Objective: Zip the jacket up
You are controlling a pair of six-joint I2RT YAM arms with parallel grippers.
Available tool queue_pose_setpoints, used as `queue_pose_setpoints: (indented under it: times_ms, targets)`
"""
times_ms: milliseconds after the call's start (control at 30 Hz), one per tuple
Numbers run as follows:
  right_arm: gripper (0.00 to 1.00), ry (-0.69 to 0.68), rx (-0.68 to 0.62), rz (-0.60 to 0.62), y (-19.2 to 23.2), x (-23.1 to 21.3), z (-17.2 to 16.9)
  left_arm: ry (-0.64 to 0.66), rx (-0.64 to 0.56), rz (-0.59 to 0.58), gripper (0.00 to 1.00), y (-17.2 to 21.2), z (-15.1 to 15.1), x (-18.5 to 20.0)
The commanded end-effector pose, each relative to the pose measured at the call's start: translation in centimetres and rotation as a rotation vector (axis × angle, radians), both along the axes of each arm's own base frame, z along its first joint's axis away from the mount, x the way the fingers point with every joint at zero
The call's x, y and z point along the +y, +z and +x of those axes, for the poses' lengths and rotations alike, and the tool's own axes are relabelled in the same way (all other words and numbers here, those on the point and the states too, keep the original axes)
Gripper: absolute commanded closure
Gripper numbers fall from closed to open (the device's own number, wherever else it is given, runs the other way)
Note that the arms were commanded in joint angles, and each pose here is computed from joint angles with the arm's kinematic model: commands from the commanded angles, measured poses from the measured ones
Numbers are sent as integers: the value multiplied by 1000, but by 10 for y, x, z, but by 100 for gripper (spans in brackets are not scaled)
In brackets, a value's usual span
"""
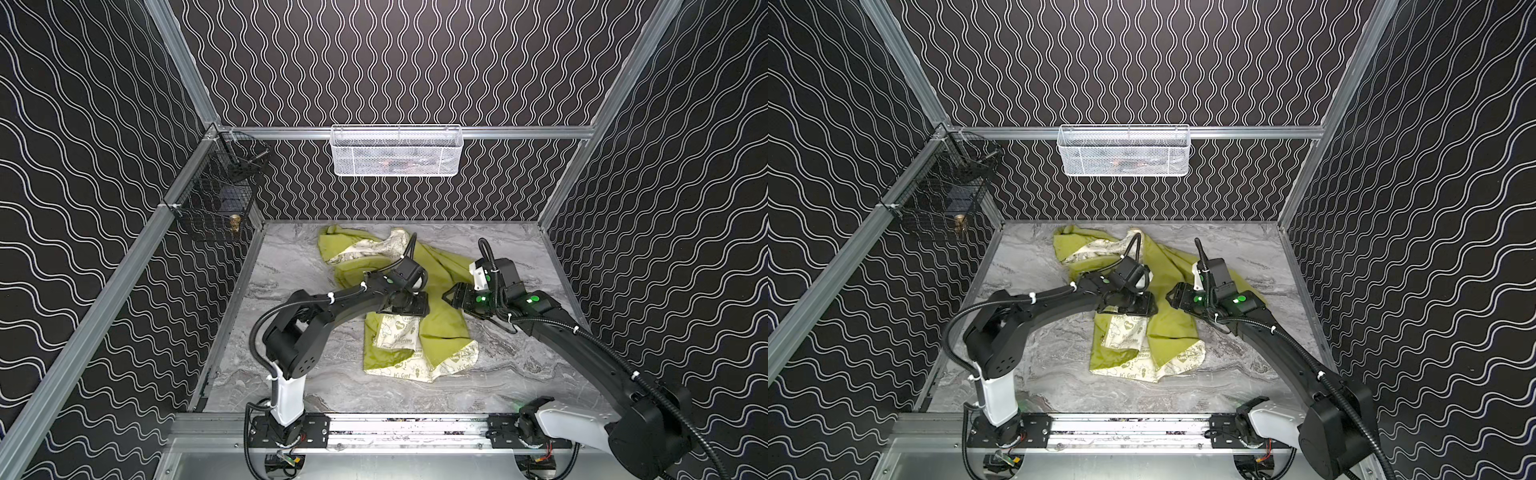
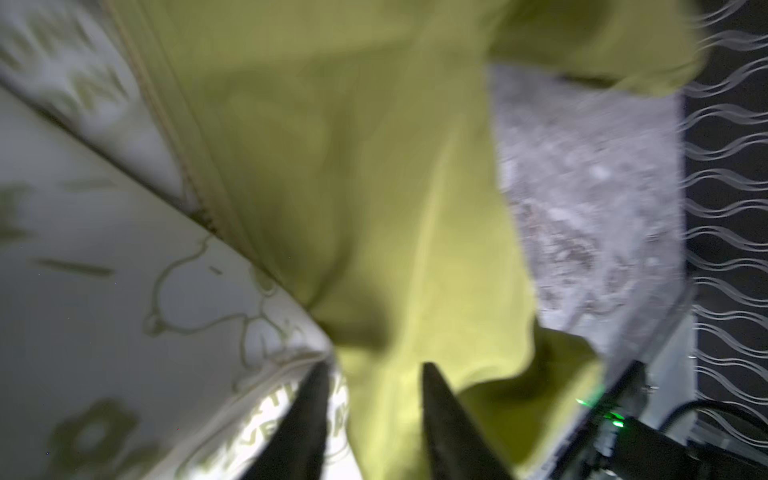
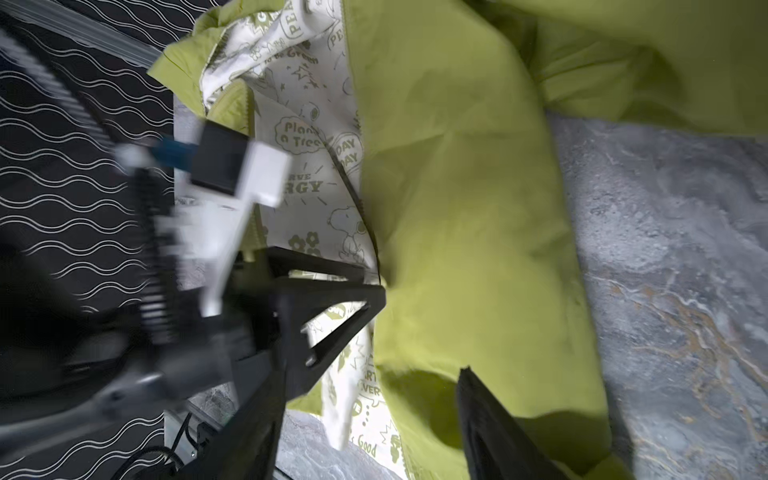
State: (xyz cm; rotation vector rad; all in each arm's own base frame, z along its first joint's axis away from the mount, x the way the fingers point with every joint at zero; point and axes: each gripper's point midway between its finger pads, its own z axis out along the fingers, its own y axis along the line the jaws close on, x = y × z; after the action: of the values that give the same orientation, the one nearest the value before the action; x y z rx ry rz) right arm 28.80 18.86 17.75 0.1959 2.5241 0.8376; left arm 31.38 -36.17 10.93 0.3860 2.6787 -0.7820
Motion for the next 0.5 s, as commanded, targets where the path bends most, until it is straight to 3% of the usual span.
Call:
queue_pose_setpoints:
  times_ms: [0,167,300,467]
  targets:
    - [32,9,-22,-7,10,-1,0,-33,-88,-8,49,45,1,12]
    - [35,105,-74,-25,33,29,0,7,-147,15,45,89,-2,57]
    - [38,216,-75,-119,32,81,-9,167,-123,1,45,90,10,129]
    - [43,319,-9,-145,3,146,-21,409,-71,-107,45,80,32,217]
